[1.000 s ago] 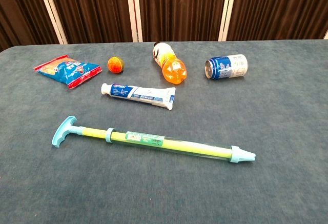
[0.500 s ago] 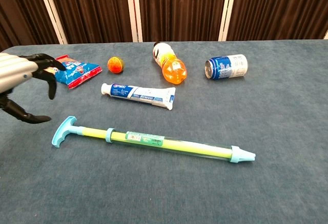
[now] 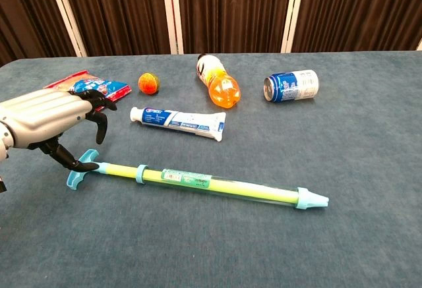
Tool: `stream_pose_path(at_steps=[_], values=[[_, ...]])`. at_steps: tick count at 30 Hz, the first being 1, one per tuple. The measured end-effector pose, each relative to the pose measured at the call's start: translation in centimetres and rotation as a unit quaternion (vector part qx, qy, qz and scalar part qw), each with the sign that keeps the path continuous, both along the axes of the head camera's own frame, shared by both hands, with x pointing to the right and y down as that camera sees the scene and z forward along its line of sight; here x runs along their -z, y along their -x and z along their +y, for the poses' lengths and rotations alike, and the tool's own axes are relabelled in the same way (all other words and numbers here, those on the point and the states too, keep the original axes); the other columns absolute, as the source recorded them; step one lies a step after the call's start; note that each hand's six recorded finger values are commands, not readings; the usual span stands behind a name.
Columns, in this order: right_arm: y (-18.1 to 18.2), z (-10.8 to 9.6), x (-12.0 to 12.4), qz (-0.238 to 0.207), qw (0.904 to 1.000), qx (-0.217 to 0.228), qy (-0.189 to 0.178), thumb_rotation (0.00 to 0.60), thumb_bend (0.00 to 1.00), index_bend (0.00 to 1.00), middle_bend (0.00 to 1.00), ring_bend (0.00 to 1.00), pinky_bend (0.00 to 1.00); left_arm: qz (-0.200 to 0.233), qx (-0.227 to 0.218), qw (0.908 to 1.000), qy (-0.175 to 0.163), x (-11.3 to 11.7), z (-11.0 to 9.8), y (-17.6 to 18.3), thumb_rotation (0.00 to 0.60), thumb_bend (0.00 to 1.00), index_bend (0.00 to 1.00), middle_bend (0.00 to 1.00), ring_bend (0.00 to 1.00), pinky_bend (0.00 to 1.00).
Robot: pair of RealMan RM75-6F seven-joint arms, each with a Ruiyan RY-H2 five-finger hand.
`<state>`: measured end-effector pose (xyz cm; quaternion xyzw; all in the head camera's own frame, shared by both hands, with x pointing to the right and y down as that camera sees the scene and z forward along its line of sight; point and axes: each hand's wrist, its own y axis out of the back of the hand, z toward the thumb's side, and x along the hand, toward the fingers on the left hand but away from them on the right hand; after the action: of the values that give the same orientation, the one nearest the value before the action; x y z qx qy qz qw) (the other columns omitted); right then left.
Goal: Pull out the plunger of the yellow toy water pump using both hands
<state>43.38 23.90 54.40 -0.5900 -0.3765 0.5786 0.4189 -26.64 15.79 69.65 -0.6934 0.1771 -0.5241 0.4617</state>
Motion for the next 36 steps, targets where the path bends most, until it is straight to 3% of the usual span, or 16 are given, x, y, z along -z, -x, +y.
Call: stream_pose_path(at_steps=[24,36], values=[[0.1,-0.1,0.0,-0.004,1.0,-0.005,0.0,0.6,0.1,0.06,0.0,0.0,0.0,-0.014,-0.001,0.9998,0.017,-2.4,0.9,-1.2,0.6,0.22,0.48,0.09,0.0,0.16],[0.1,-0.2,0.0,-0.005,1.0,-0.005,0.0,0.6,0.1,0.06,0.0,0.0,0.0,-0.003,-0.01,0.9998,0.019,-2.5,1.7,-2.2,0.6,0.32,0.58,0.11,0.0,0.16]])
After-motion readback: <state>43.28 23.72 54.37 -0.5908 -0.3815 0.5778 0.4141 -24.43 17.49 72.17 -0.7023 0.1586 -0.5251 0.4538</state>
